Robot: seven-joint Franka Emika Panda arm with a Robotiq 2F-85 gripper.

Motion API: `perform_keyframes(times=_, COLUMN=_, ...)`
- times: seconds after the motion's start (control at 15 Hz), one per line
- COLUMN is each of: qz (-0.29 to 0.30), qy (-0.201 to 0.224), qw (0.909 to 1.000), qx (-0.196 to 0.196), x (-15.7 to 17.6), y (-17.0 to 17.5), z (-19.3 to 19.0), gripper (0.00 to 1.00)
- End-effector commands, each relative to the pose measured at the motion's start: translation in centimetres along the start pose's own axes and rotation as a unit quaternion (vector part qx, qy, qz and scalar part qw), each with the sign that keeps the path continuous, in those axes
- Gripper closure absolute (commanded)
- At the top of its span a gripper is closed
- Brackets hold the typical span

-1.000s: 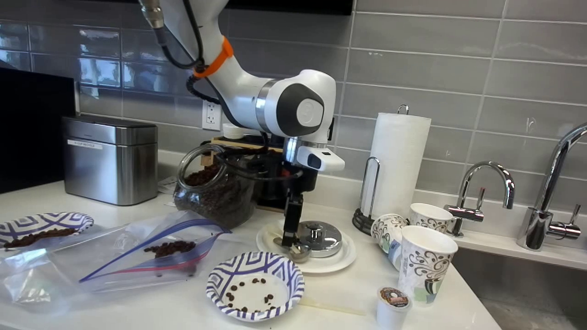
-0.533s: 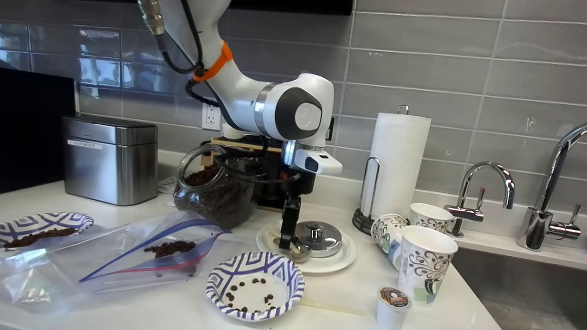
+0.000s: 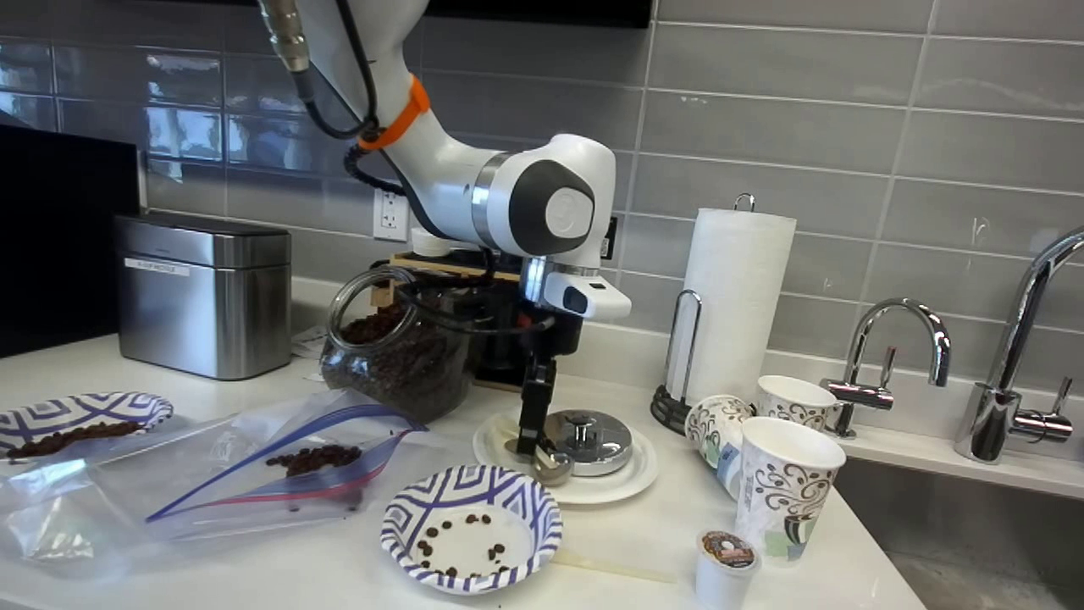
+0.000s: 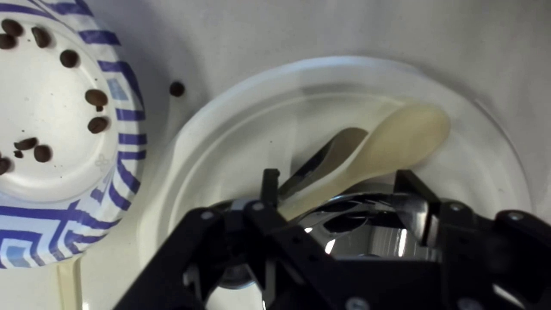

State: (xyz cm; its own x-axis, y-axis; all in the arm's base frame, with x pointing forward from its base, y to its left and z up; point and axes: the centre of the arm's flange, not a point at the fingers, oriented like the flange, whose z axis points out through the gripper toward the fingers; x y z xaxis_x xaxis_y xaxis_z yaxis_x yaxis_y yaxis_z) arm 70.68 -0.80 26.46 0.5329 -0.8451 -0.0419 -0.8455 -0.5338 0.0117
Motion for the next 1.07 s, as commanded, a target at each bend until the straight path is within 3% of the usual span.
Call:
perform_keyframes(times=0.0, qz=0.008, qy=-0.008, qw=0.9998, qx=-0.014, x=-0.01, y=-0.79, z=0.47, gripper=0.32)
perform_keyframes(times=0.4, qz=0.005, qy=-0.013, qw=0.9997, qx=-0.022, x=-0.37, y=-0.92, z=0.49, gripper=0.43)
perform_keyframes(times=0.47, qz=0.004, qy=-0.015, qw=0.9996, qx=-0.024, x=-0.41, y=-0.90, z=0.50, gripper=0.54)
perform_keyframes(times=0.6, qz=0.004, qy=-0.015, qw=0.9996, qx=-0.024, x=-0.47, y=-0.90, z=0.54, gripper=0.54)
perform_keyframes(times=0.67, qz=0.004, qy=-0.016, qw=0.9996, qx=-0.024, x=-0.51, y=-0.89, z=0.51, gripper=0.60)
perform_keyframes(times=0.73, qz=0.004, qy=-0.015, qw=0.9997, qx=-0.021, x=-0.60, y=-0.82, z=0.31, gripper=0.56)
perform_keyframes(times=0.93, qz=0.004, qy=-0.010, qw=0.9998, qx=-0.016, x=-0.72, y=-0.78, z=-0.19, gripper=0.61)
perform_keyframes(times=1.0, qz=0.004, qy=-0.010, qw=0.9998, qx=-0.015, x=-0.76, y=-0.79, z=-0.28, gripper=0.72)
